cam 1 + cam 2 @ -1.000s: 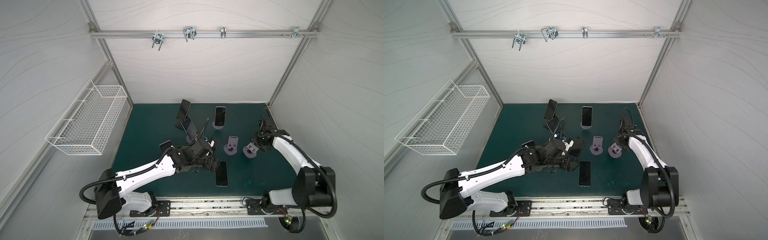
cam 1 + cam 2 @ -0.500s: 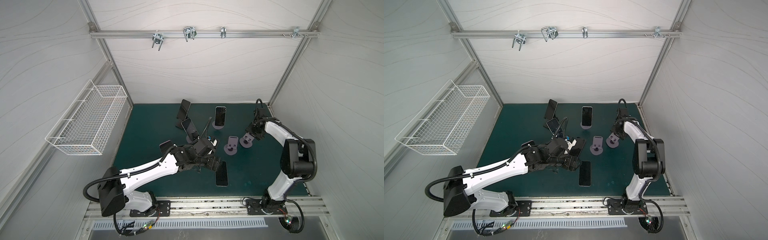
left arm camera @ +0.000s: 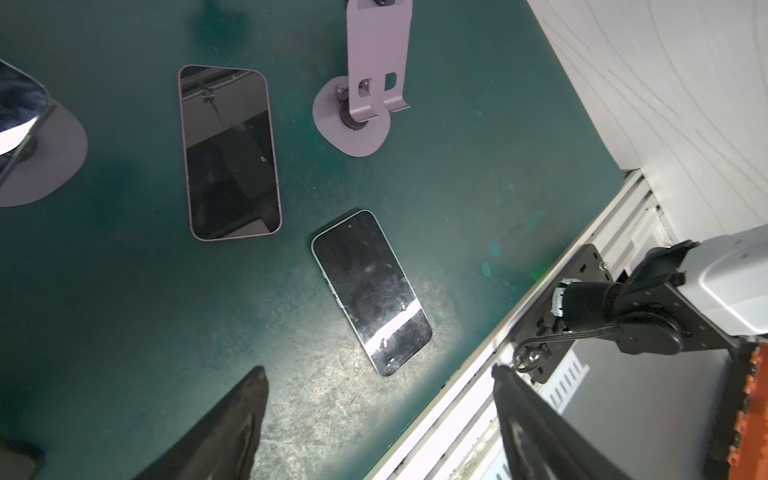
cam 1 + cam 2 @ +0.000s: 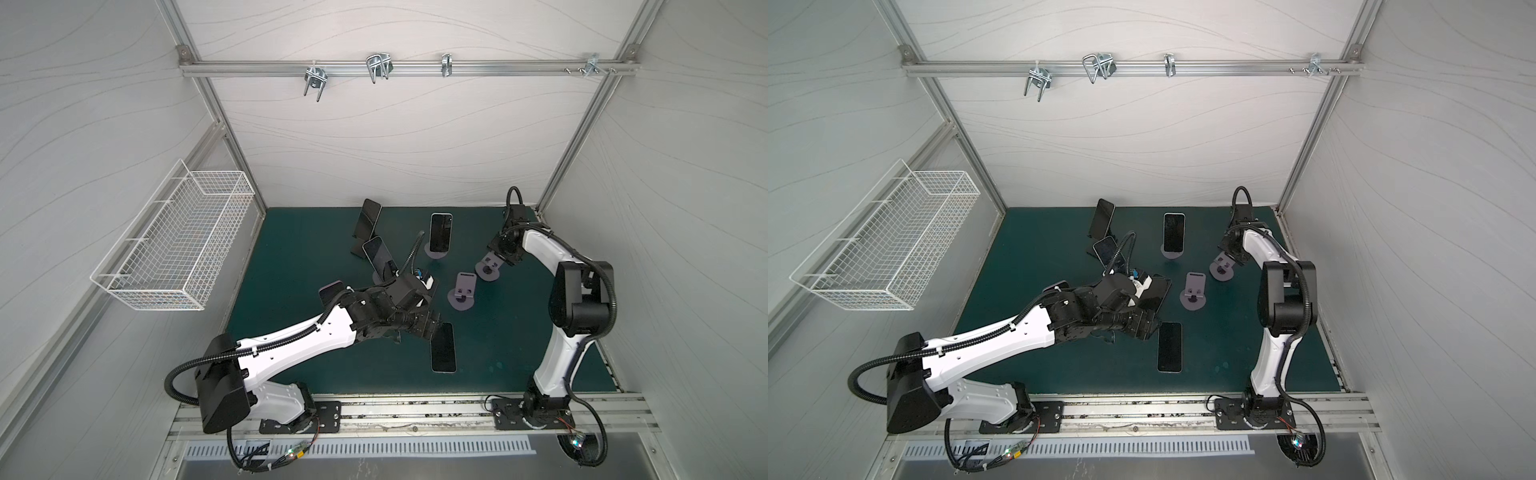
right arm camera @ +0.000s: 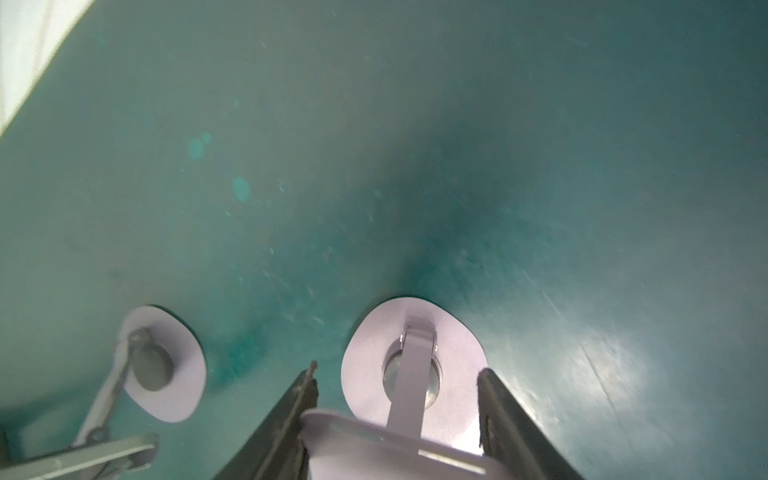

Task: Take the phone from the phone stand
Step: 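Lower the lavender stand onto the far side of the mat and open the right gripper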

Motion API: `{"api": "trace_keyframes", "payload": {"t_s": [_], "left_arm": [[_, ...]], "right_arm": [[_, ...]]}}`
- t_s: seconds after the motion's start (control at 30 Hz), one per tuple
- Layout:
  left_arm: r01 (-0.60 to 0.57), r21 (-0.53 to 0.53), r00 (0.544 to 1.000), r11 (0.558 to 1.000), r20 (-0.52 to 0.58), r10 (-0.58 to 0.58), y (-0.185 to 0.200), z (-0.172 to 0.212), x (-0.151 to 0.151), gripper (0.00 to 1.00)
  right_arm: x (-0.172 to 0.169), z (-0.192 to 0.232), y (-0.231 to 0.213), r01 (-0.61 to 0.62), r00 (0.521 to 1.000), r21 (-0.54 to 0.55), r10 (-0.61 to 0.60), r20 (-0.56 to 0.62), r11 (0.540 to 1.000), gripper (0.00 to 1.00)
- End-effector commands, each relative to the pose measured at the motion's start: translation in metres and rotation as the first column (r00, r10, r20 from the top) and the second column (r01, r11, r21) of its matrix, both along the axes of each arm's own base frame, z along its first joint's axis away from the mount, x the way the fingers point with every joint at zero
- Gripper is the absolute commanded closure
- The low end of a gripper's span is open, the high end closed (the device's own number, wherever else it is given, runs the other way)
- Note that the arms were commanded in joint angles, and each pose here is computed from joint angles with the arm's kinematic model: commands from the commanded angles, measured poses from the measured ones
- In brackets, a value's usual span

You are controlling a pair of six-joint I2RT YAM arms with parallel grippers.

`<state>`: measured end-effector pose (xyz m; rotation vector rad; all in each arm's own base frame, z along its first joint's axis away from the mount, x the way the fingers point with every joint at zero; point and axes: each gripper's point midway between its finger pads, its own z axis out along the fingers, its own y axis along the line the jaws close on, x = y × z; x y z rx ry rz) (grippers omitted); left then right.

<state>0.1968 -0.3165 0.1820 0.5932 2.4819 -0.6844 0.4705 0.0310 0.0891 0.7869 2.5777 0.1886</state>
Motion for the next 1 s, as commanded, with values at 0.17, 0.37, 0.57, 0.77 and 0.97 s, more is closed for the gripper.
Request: {"api": "trace_keyframes", "payload": {"t_s": [0.17,0.37,0.57,0.77,0.97], "left_arm": [[-0.033,-0.010,0.997,0.999,0.070,0.034,0.003,0.021,0.013,0.14],[-0.052,-0.001,0.996,0.999,0.072,0.052,0.007,0.021,0.015,0.14],[-0.080,0.011,0.994,0.997,0.082,0.078,0.013,0.021,0.017,0.14],[-0.111,0.003,0.989,0.994,0.098,0.110,0.018,0.032,0.020,0.14],[-0.152,-0.008,0.982,0.988,0.116,0.152,0.026,0.046,0.023,0.14]], "right_arm": [[0.002,-0.027,0.001,-0.009,0.997,-0.009,0.008,-0.081,1.000,0.46],[0.001,-0.029,0.003,-0.023,0.995,-0.002,0.023,-0.101,1.000,0.39],[0.001,-0.018,0.009,-0.039,0.995,0.024,0.041,-0.092,0.999,0.20],[0.000,0.008,0.003,-0.036,0.997,-0.004,0.035,-0.064,0.999,0.09],[-0.015,0.048,-0.002,-0.027,0.999,-0.012,0.027,-0.020,1.000,0.01]]}}
